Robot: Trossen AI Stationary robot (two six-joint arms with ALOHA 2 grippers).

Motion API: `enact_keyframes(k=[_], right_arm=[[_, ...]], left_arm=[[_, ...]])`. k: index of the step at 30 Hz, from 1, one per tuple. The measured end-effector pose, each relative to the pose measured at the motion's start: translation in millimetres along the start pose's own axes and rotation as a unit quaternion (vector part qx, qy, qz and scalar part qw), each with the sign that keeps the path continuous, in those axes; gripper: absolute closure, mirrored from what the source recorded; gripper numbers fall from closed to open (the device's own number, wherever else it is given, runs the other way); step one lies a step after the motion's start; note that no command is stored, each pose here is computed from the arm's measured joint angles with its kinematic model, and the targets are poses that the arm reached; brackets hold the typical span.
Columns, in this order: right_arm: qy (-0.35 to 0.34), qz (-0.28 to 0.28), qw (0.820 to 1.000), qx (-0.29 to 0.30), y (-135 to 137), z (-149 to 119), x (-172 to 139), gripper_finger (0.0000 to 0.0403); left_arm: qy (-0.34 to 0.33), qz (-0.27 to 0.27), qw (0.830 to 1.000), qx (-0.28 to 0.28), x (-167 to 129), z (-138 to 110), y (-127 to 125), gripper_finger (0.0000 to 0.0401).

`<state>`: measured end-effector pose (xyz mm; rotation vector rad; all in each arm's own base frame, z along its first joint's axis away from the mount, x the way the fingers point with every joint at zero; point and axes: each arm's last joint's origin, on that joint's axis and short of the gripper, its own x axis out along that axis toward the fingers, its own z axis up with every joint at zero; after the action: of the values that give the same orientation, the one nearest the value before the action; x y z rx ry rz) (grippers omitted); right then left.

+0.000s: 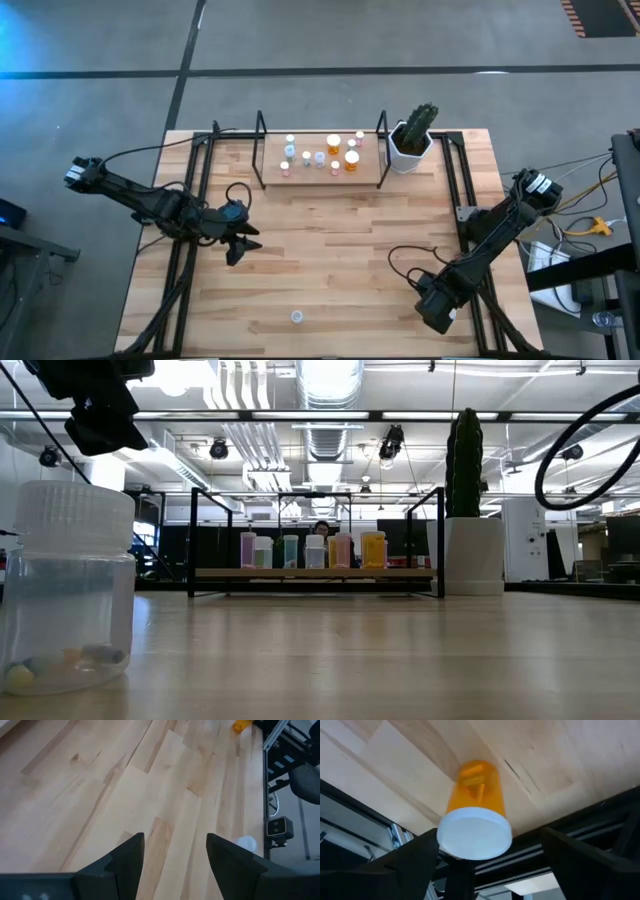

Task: Pick and place medicine bottles onto shelf by color
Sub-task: Put the orange pill bottle on the shelf

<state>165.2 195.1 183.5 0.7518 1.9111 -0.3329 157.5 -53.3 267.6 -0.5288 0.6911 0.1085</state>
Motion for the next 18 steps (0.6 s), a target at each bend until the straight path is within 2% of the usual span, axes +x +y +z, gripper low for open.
enact_keyframes(k=[8, 12, 18], right_arm=[[-0.002, -0.002, 1.0, 0.006, 1, -5, 3, 0.0153], [-0.02, 0.022, 1.0, 0.007, 6, 1, -4, 0.0193], [-0.068, 0.059, 0.995, 0.036, 11, 28, -28, 0.0209]], left_arm=[[0.001, 0.002, 1.0, 0.001, 1, 0, 0, 0.0204], [0.001, 0.002, 1.0, 0.001, 1, 0, 0, 0.0204], [0.0, 0.003, 1.0, 0.001, 1, 0, 0, 0.0204]])
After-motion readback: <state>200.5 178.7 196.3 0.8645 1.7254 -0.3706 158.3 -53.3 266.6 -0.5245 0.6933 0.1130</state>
